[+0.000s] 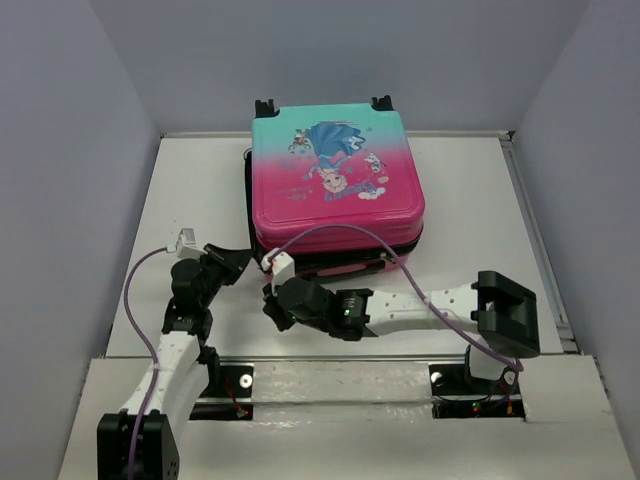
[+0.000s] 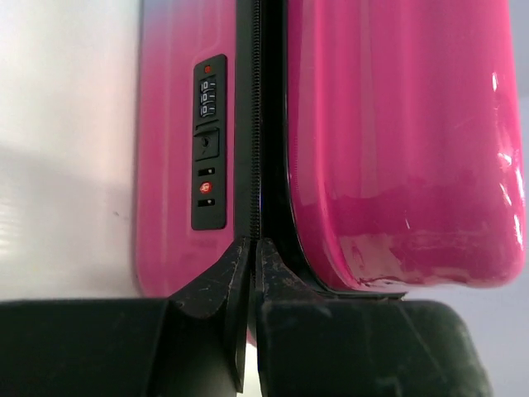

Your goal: Pack the luggage

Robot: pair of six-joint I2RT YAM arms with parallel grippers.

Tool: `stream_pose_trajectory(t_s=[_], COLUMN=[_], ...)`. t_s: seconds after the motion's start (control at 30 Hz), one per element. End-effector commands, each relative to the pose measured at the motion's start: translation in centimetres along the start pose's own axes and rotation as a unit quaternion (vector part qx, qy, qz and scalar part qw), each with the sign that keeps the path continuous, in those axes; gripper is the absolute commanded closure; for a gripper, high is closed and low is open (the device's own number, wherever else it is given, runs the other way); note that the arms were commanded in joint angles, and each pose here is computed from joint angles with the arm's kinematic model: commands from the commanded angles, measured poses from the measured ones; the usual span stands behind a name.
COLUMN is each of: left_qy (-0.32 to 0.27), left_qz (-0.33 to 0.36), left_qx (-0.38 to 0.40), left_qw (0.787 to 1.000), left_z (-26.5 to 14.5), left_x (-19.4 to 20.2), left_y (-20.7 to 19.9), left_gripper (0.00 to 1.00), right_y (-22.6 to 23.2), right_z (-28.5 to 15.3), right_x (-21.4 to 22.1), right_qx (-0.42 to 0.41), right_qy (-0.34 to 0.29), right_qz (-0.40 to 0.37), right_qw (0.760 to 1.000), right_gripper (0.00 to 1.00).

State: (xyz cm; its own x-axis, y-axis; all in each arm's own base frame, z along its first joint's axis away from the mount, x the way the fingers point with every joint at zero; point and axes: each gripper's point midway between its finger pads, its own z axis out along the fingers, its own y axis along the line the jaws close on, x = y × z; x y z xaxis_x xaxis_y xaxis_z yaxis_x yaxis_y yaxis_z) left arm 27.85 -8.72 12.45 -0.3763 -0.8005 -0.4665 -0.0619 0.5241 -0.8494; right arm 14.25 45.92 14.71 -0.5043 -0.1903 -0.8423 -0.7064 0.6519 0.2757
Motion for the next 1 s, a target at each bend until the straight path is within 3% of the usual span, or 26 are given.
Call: stream_pose_trajectory(t_s=[0.0, 0.13, 0.27, 0.33, 0.37, 0.43, 0.47, 0.6, 0.77, 0.97], left_qy=[0.063, 0.059, 0.047, 0.047, 0.046, 0.045, 0.045, 0.050, 0.059, 0.059], left_qz=[-0.023, -0.004, 0.023, 0.038, 0.043, 0.052, 0.054, 0.060, 0.069, 0.073], left_qx=[0.006, 0.000, -0.002, 0.003, 0.002, 0.002, 0.005, 0.010, 0.015, 0.023], left_qw=[0.998, 0.998, 0.999, 0.998, 0.998, 0.998, 0.998, 0.997, 0.996, 0.995], left_z=[-1.5, -2.0, -2.2, -2.2, -2.2, -2.3, -2.3, -2.4, -2.4, -2.5], left_x=[3.2, 3.0, 2.1, 1.8, 1.6, 1.5, 1.5, 1.8, 2.3, 2.4], left_y=[0.3, 0.4, -0.2, -0.8, -1.0, -1.0, -1.1, -1.4, -1.8, -2.3], left_gripper=[0.94, 0.94, 0.94, 0.94, 0.94, 0.94, 0.94, 0.94, 0.94, 0.94], right_y=[6.0, 7.7, 1.7, -3.7, -6.4, -10.2, -11.9, -19.1, -25.1, -27.7], right_z=[2.2, 2.0, -1.1, -3.8, -4.7, -7.6, -8.5, -12.2, -14.7, -14.5], right_x=[-2.6, -3.5, -2.7, -1.0, 1.9, 0.8, 1.2, 2.3, 1.3, -0.2], right_qx=[-0.101, -0.098, 0.001, 0.058, 0.084, 0.115, 0.129, 0.202, 0.261, 0.265], right_qy=[-0.010, -0.025, -0.031, -0.015, 0.007, -0.022, -0.026, -0.051, -0.081, -0.085], right_qz=[-0.035, -0.057, -0.044, -0.014, 0.002, 0.059, 0.076, 0.132, 0.155, 0.145], right_qw=[0.994, 0.993, 0.999, 0.998, 0.996, 0.991, 0.988, 0.969, 0.949, 0.949], right_gripper=[0.93, 0.93, 0.93, 0.93, 0.93, 0.88, 0.77, 0.54, 0.53, 0.50])
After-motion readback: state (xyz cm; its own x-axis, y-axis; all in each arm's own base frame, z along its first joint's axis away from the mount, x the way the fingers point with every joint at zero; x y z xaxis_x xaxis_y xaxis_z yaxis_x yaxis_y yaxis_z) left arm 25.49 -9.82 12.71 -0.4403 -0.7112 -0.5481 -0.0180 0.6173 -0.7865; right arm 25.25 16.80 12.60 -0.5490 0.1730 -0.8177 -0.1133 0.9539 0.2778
